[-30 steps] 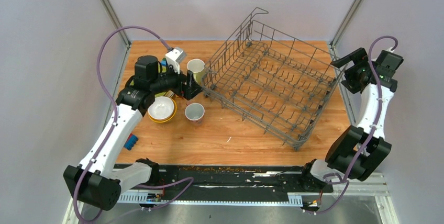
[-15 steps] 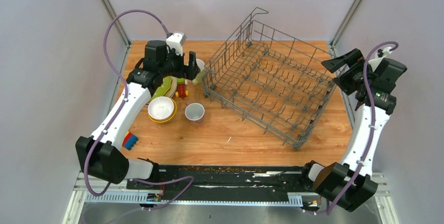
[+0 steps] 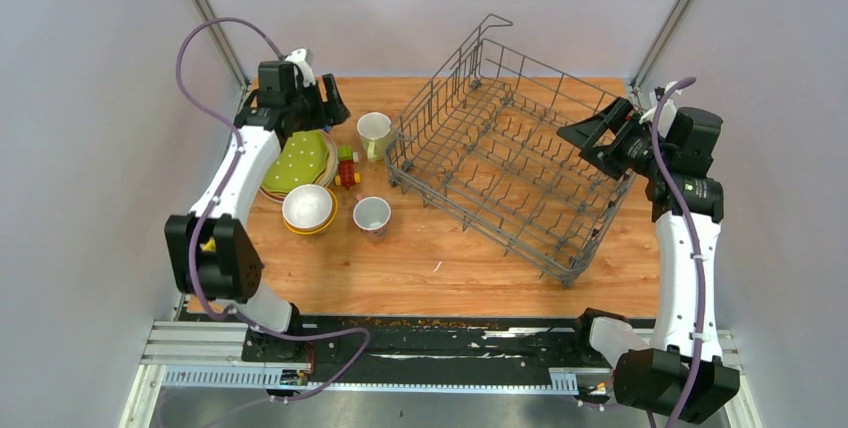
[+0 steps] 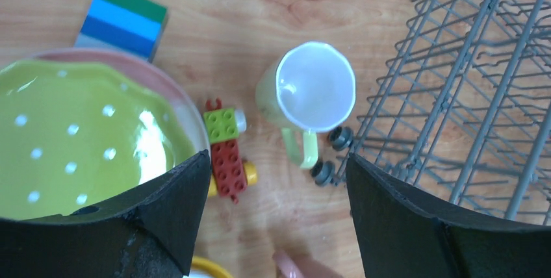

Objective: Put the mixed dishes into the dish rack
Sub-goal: Pick up the cup at the center of the board.

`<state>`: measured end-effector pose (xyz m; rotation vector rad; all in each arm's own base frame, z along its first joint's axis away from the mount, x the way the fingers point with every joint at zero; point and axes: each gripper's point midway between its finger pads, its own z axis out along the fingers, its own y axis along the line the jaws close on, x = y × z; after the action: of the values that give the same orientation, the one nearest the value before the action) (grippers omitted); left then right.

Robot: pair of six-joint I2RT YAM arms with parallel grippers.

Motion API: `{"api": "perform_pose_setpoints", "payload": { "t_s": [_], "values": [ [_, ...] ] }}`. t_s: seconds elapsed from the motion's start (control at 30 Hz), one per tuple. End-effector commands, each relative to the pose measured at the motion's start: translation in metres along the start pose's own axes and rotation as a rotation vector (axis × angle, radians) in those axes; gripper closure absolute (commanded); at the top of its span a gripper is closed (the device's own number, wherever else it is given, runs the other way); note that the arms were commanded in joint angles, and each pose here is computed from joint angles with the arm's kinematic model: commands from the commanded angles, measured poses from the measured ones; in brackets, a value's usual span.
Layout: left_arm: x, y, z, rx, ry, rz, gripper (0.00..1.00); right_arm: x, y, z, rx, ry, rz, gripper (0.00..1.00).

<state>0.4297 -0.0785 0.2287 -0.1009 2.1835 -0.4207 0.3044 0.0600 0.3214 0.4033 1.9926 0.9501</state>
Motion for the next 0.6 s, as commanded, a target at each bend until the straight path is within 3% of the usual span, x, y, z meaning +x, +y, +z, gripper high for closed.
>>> {"api": "perform_pose_setpoints", "payload": {
  "t_s": [0.0, 0.23, 0.57],
  "values": [
    [-0.011, -0.012, 0.029, 0.061, 0.049, -0.015, 0.19, 0.001, 0.015, -0.01, -0.039, -0.029, -0.03, 0.08],
    [0.001, 0.004, 0.071, 0.0, 0.15, -0.055, 0.25, 0.007, 0.014, -0.013, -0.036, -0.032, -0.006, 0.08],
    [0.013, 0.003, 0.103, -0.028, 0.189, -0.048, 0.31, 0.005, 0.012, -0.012, -0.02, -0.034, 0.014, 0.07]
  ]
}}
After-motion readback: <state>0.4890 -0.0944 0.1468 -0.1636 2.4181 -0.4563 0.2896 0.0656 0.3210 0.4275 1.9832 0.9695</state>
